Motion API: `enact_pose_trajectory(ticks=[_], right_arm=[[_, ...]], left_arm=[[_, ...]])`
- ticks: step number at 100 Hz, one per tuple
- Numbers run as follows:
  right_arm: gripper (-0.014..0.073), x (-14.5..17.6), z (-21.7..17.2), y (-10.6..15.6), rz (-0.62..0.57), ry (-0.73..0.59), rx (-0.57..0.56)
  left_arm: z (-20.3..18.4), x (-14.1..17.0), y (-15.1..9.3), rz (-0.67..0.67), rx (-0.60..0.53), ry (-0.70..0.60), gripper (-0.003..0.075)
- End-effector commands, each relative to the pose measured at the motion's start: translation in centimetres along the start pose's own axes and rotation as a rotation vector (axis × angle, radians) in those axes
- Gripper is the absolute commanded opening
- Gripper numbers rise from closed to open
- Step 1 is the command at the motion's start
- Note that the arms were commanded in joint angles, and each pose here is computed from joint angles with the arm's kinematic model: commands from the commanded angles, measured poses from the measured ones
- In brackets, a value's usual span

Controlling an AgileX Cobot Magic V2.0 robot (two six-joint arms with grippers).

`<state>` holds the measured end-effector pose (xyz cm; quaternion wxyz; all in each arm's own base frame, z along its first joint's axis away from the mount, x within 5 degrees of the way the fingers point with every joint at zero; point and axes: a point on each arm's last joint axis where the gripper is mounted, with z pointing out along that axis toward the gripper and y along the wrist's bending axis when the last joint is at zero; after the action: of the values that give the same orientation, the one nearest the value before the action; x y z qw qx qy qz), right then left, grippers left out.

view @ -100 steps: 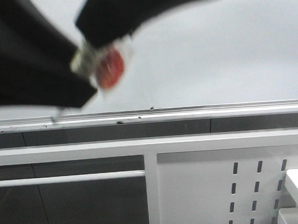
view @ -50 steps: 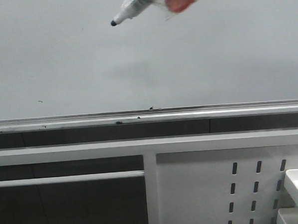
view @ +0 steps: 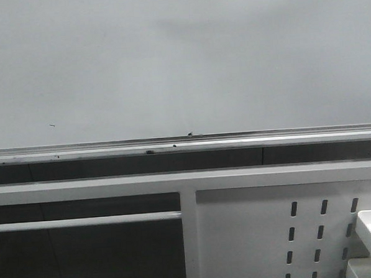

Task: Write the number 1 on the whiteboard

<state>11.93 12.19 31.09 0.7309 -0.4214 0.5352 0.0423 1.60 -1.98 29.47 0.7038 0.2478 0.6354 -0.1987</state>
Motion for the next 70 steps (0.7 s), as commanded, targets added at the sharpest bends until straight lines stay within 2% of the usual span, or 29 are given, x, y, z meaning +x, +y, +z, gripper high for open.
enact_pose_trajectory(ticks=[1,34,70], right_arm=[[-0.0066,-0.7,0.6,-1.4,-0.016,-0.044,0.114],[-0.0071,1.3,3.0,-1.1,-0.049,0.022,0.174],[-0.0071,2.8,4.5,-0.9,0.005,0.084,0.253]], left_arm=[[-0.6,-1.2,0.1,-0.033,-0.027,-0.085,-0.002],[-0.6,-1.3,-0.1,-0.1,-0.002,-0.092,-0.002],[-0.6,-1.3,-0.1,-0.106,0.0,-0.092,-0.002]])
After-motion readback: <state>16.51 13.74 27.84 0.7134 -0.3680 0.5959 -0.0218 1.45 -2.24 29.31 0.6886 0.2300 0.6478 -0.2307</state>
